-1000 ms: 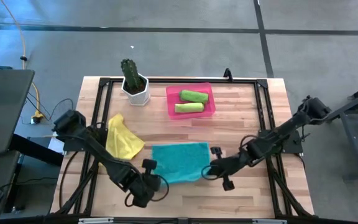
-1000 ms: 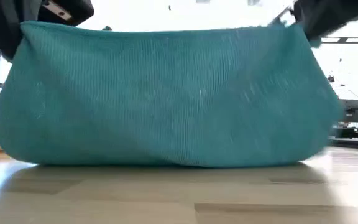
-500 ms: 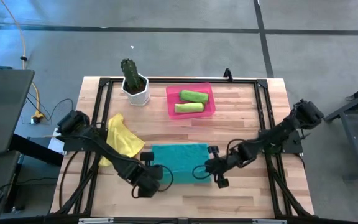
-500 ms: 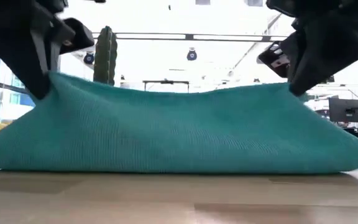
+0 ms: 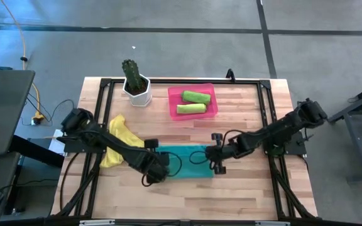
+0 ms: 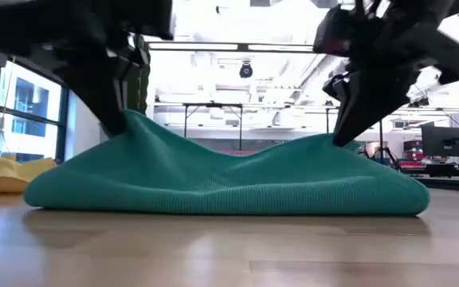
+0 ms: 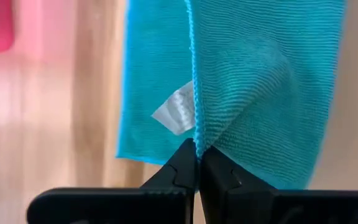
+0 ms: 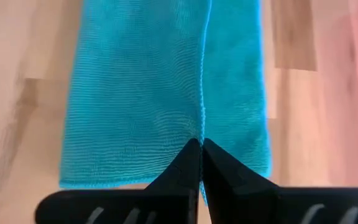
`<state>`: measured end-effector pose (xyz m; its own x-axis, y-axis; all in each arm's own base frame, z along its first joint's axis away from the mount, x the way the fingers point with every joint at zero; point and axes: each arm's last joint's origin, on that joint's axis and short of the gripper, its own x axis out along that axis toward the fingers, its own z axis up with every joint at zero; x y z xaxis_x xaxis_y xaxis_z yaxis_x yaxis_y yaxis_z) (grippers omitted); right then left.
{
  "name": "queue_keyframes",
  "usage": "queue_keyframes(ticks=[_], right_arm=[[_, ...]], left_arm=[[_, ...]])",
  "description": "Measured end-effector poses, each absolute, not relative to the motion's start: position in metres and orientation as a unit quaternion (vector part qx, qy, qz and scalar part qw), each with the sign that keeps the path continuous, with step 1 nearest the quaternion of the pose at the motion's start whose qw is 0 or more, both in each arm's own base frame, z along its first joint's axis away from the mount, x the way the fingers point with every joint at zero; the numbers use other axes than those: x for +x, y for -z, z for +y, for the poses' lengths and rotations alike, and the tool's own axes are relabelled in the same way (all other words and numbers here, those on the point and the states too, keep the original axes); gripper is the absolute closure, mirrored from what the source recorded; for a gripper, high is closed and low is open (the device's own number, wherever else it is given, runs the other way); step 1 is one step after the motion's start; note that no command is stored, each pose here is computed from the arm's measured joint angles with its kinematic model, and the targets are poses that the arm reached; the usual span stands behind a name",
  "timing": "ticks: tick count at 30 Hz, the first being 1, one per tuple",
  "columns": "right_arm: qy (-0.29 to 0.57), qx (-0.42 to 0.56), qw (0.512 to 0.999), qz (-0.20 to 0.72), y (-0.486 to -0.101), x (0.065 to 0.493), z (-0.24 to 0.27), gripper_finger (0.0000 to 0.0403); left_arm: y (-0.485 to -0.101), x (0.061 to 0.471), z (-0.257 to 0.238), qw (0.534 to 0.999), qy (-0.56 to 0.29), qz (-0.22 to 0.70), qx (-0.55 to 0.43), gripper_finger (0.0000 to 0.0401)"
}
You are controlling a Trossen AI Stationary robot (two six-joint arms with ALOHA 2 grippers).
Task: Roll microfiber towels into tight, uniform cylinder then place into a basket
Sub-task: Roll the blue microfiber cloth
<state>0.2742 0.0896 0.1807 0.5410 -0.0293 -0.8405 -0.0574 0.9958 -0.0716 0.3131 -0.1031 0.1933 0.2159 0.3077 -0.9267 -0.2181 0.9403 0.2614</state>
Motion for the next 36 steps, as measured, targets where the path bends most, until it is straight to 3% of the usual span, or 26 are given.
queue_keyframes(ticks=[7, 16, 29, 36], right_arm=[[0.002, -0.054, 0.874, 0.483, -0.18, 0.278, 0.077, 0.0403], [0.006, -0.056, 0.873, 0.484, -0.18, 0.279, 0.072, 0.0402], [0.005, -0.066, 0.872, 0.485, -0.18, 0.28, 0.069, 0.0402], [0.014, -0.098, 0.871, 0.482, -0.18, 0.28, 0.067, 0.0341]], left_arm=[[-0.193, 0.318, -0.077, 0.765, -0.21, 0.608, 0.035, 0.0401], [-0.175, 0.309, -0.063, 0.734, -0.199, 0.649, 0.002, 0.0401], [-0.168, 0.309, -0.062, 0.748, -0.203, 0.632, 0.019, 0.0397], [-0.165, 0.31, -0.062, 0.745, -0.204, 0.634, 0.02, 0.0369]])
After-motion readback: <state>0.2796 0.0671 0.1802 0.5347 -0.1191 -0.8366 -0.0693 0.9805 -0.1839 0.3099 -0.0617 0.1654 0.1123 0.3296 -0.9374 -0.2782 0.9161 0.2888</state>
